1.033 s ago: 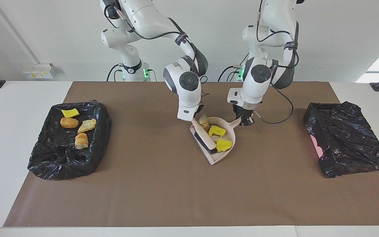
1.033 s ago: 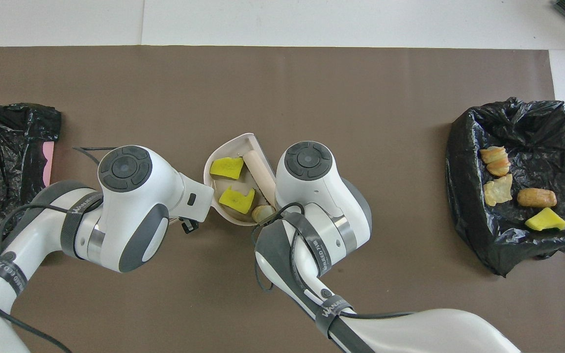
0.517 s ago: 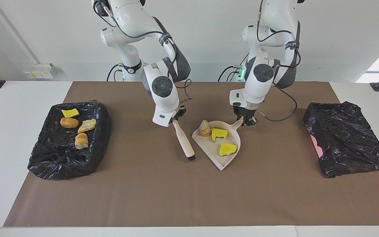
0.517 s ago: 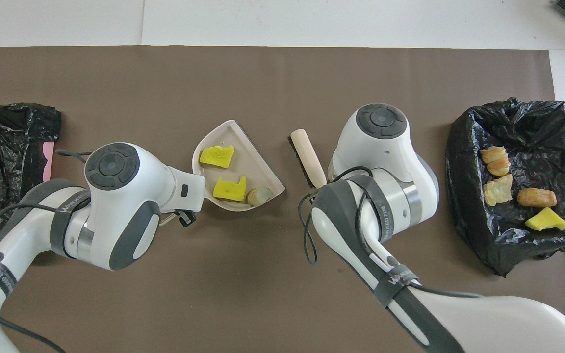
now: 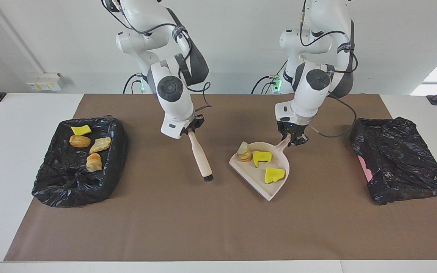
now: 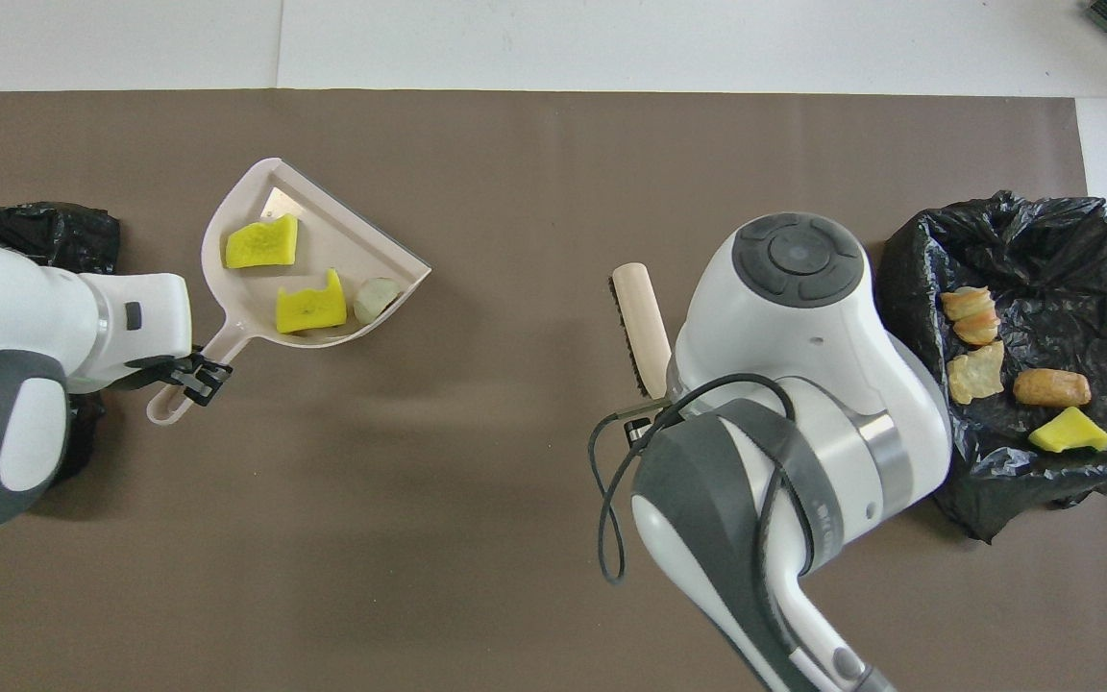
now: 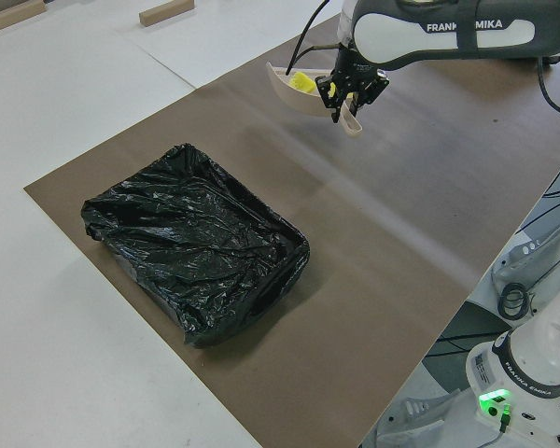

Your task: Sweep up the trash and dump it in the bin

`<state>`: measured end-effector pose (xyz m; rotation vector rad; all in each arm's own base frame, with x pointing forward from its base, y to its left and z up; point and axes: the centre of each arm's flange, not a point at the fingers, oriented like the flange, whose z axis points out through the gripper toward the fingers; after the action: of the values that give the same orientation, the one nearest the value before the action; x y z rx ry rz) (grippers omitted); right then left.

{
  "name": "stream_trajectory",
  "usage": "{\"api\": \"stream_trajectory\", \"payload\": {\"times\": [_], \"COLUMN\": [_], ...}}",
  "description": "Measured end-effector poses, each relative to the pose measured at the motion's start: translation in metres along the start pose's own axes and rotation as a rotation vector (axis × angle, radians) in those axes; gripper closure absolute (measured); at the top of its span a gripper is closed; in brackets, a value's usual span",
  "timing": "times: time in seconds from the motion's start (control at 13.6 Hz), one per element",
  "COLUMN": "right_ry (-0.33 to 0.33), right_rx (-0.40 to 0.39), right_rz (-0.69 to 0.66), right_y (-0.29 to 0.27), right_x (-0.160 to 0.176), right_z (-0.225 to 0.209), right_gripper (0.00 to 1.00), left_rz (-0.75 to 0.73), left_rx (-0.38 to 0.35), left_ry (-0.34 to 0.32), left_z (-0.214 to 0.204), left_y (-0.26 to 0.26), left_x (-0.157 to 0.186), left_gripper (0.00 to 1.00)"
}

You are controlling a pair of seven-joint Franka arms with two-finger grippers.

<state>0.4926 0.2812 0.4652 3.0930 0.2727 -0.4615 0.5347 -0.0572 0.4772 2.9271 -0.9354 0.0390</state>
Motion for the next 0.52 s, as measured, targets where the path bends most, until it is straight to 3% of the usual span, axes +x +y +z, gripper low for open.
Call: {"api": "stream_trajectory", "payload": {"times": [0.52], "right_ry": [0.041], "right_rx": [0.030], "right_rz": [0.126], "right_y": [-0.132], "right_x": [-0.070], "right_z": [0.071], "right_gripper": [0.74], "left_rz": [-0.313], "left_rx": [0.022], "left_ry": [0.051], "left_z": [-0.067], "left_y": [-0.147], "left_x": [-0.107], "left_gripper": [0.69]}}
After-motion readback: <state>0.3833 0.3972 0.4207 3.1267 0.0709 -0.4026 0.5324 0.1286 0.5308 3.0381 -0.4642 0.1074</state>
